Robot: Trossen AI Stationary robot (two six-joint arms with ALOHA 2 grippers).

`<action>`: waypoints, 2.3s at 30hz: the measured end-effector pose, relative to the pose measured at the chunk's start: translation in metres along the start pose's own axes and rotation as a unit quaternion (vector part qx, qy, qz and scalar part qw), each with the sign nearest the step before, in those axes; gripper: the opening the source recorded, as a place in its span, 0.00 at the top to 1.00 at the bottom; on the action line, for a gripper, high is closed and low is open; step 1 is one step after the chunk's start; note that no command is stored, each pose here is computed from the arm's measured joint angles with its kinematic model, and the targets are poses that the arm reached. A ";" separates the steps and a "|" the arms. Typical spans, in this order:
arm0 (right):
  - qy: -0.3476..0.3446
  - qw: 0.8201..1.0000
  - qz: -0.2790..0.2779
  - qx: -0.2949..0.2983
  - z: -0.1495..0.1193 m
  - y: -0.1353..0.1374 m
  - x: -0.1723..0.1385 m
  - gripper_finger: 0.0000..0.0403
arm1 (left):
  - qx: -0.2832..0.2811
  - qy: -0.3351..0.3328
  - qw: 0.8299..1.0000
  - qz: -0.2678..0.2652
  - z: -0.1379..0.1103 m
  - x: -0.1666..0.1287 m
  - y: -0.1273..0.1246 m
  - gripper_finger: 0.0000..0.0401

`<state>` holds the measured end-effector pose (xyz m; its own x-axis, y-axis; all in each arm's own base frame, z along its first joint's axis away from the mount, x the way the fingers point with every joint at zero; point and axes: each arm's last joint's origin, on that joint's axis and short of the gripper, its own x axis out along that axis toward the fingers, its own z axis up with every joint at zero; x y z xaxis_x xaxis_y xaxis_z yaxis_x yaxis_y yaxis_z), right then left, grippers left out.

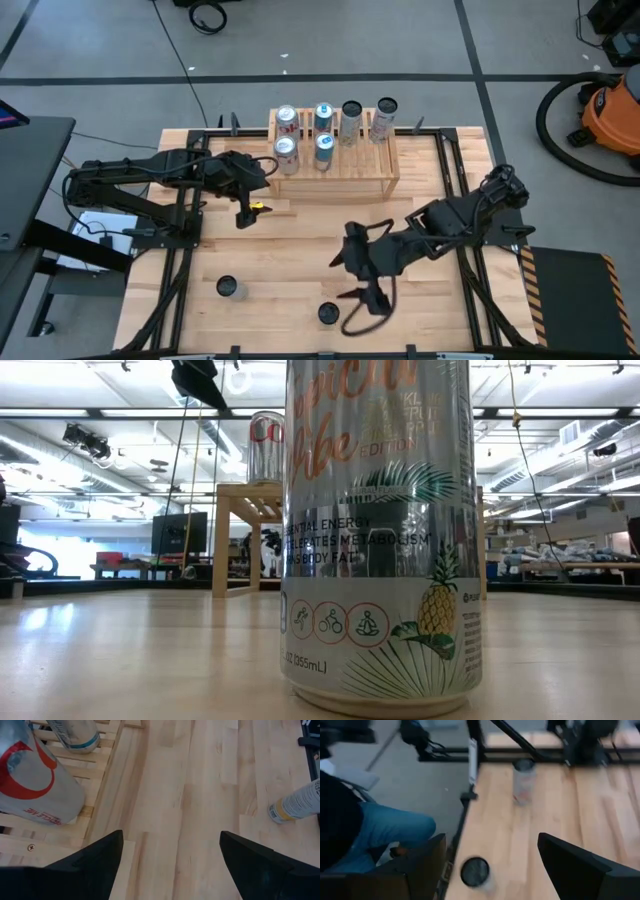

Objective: Place canned beverage on shelf
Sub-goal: Put the white-yellow soda can aligned with the other white-yellow soda can on the shelf

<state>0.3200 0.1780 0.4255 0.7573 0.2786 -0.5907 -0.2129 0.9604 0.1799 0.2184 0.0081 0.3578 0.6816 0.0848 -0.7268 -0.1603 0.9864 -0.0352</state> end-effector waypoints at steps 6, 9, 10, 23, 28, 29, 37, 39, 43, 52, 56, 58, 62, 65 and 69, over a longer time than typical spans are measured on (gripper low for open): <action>-0.032 0.999 -0.009 -0.030 -0.003 0.011 0.007 0.18 | 0.000 0.000 1.000 0.000 0.000 0.000 0.000 0.17; -0.032 0.998 -0.024 -0.037 -0.011 0.015 0.016 0.18 | -0.002 0.000 1.000 0.000 0.000 0.000 0.000 0.17; -0.034 0.998 -0.023 -0.040 -0.013 0.016 0.019 0.18 | -0.003 0.000 1.000 0.000 0.000 0.000 0.000 0.17; -0.121 0.986 0.112 0.037 -0.019 0.029 0.049 0.18 | -0.013 -0.001 1.000 0.000 0.000 0.000 0.000 0.17; -0.054 0.993 0.099 0.044 -0.041 0.032 0.058 0.18 | -0.013 -0.003 1.000 0.000 0.001 0.000 0.000 0.17; -0.044 0.994 0.088 0.046 -0.047 0.033 0.061 0.18 | -0.013 -0.003 1.000 0.000 0.001 0.000 0.000 0.17; 0.007 0.997 0.062 0.040 -0.083 0.040 0.076 0.18 | -0.014 -0.004 1.000 0.000 0.001 0.000 0.000 0.17; 0.013 0.998 0.048 0.036 -0.090 0.041 0.079 0.18 | -0.017 -0.005 1.000 0.000 0.001 0.000 0.000 0.17; 0.023 0.999 0.022 0.032 -0.103 0.037 0.086 0.18 | -0.026 -0.004 1.000 0.000 0.001 0.000 0.000 0.17; 0.024 0.997 -0.006 0.069 -0.122 0.031 0.097 0.18 | -0.026 -0.004 1.000 0.000 0.001 0.000 0.000 0.17; 0.022 0.996 -0.026 0.086 -0.128 0.028 0.100 0.18 | -0.026 -0.004 1.000 0.000 0.001 0.000 0.000 0.17; 0.013 0.995 -0.034 0.096 -0.129 0.027 0.101 0.18 | -0.026 -0.004 1.000 0.000 0.001 0.000 0.000 0.17; 0.009 0.994 -0.040 0.104 -0.136 0.025 0.105 0.18 | -0.026 -0.004 1.000 0.000 0.001 0.000 0.000 0.17; 0.004 0.993 -0.038 0.115 -0.140 0.024 0.108 0.18 | -0.026 -0.004 1.000 0.000 0.001 0.000 0.000 0.17; -0.008 0.992 -0.047 0.119 -0.142 0.023 0.109 0.18 | -0.026 -0.004 1.000 0.000 0.001 0.000 0.000 0.17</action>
<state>0.3106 0.2318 0.2537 0.7768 0.1855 -0.6018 0.0095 0.9521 0.3057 0.2190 0.0082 0.3583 0.6869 0.0860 -0.7216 -0.1972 0.9778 -0.0712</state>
